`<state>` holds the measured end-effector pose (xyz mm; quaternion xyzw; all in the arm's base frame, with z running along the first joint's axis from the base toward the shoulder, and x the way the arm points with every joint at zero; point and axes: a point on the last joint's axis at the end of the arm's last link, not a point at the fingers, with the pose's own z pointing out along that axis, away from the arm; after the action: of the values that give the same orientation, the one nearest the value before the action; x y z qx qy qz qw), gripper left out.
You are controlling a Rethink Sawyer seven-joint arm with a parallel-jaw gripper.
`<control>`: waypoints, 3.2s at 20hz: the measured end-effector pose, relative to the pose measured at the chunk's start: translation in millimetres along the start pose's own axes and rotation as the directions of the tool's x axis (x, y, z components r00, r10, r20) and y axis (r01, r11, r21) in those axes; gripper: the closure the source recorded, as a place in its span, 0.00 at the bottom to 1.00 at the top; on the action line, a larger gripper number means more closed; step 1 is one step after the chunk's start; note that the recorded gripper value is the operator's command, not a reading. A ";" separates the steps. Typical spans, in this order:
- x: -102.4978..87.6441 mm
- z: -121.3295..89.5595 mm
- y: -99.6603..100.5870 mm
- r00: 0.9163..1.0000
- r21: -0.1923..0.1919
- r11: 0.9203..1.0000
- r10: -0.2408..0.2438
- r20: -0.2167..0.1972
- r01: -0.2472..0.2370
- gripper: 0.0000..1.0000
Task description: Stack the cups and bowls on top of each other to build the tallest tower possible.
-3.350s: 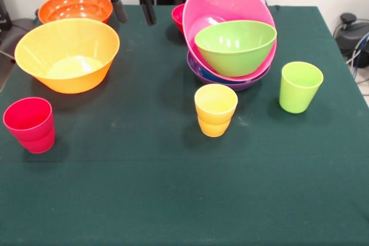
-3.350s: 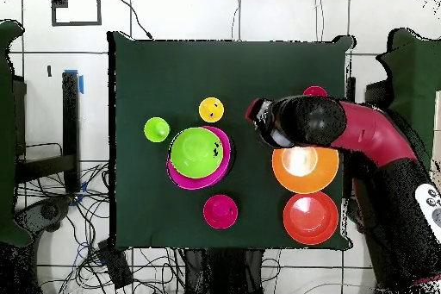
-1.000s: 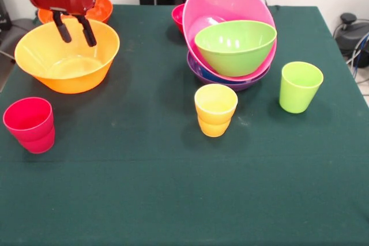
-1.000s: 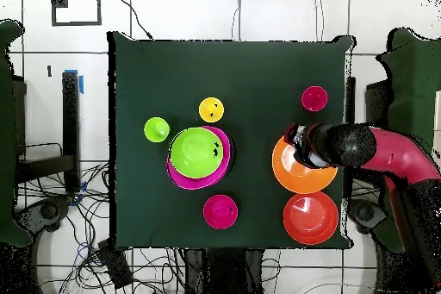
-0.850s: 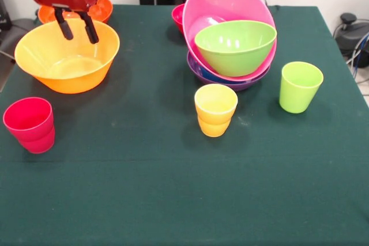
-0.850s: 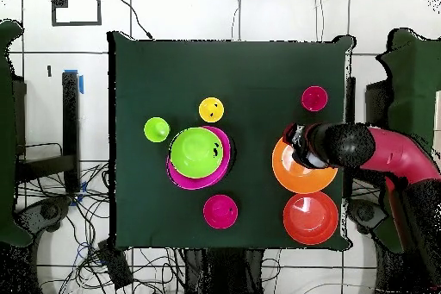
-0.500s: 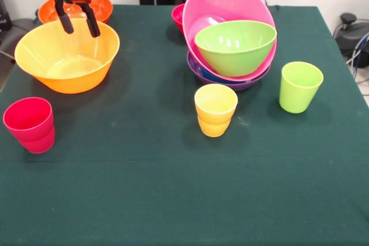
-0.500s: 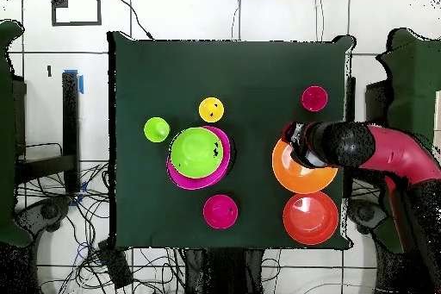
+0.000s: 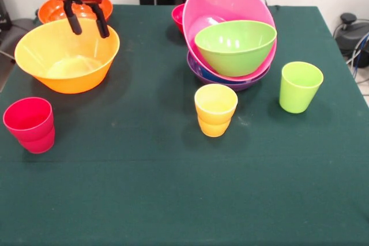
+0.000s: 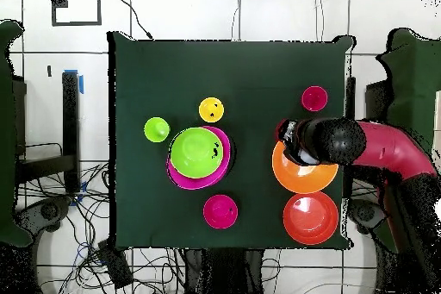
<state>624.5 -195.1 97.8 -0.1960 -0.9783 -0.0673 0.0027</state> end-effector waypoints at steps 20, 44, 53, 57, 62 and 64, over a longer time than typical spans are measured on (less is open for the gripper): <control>9.5 21.4 36.0 0.996 -0.035 0.998 -0.055 0.076 0.058 0.00; 45.0 88.3 28.9 0.999 -0.037 0.998 -0.052 -0.002 0.052 0.00; 41.2 81.5 27.2 0.999 -0.028 0.998 -0.053 0.011 0.053 0.00; 33.9 68.2 24.8 0.998 -0.013 0.998 -0.056 0.036 0.056 0.00; 26.1 52.2 22.0 0.996 0.002 0.998 -0.056 0.065 0.056 0.00; 22.7 44.7 20.5 0.995 0.010 0.998 -0.057 0.078 0.056 0.00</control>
<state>612.3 -161.7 56.9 -0.1707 -0.9830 -0.0558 -0.0368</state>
